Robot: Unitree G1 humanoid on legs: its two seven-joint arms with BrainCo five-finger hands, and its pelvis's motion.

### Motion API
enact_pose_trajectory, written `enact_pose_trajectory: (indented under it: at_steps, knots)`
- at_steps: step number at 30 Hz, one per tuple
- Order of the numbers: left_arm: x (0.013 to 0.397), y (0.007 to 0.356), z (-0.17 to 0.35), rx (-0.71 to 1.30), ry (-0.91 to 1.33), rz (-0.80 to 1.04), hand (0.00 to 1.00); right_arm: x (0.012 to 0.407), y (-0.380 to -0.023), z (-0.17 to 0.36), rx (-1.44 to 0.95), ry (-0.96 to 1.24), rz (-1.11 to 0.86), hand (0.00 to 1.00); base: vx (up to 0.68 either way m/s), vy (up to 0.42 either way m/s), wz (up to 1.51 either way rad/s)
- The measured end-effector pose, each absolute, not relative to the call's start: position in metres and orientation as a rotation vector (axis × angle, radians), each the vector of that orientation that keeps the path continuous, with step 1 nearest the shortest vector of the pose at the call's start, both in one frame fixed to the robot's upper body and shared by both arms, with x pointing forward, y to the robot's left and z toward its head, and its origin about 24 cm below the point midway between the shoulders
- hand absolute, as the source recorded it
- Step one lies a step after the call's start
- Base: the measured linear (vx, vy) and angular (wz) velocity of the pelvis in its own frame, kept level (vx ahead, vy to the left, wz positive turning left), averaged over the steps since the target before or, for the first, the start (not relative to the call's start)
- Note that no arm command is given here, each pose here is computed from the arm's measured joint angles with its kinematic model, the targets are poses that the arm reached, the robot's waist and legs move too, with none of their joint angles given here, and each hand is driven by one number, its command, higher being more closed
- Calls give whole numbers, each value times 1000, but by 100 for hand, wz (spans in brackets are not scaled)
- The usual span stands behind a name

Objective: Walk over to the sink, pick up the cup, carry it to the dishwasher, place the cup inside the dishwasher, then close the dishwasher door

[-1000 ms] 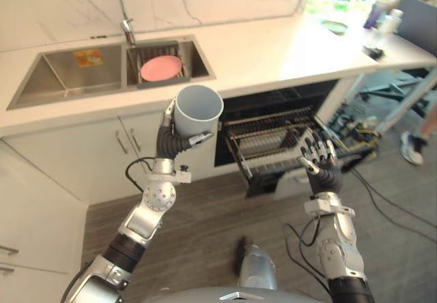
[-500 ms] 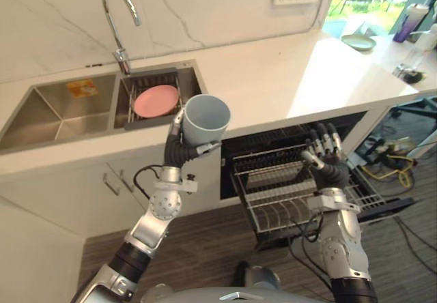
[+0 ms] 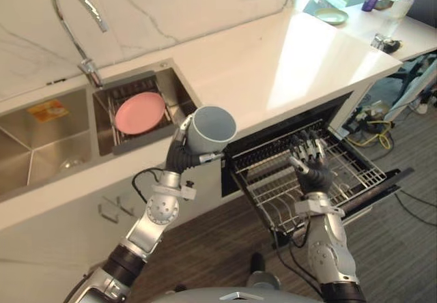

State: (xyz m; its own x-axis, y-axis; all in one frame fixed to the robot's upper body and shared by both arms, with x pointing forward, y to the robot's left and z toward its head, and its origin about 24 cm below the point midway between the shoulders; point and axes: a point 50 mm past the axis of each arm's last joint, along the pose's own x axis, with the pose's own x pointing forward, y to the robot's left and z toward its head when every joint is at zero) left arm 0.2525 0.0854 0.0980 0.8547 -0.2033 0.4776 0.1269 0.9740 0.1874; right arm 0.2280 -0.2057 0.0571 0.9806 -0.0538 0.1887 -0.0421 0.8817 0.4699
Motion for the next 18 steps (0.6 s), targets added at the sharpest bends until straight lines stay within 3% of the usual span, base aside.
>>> enact_pose_trajectory:
  at_steps: [8,18]
  knots:
    - [249,79,116,77,-588,-137,100,222,-202,57,507,-184,-6,0,0,-4,-29]
    - [260,95,134,-9,-650,147,100,224,-206,68,495,-235,34,0,25,-21,-31]
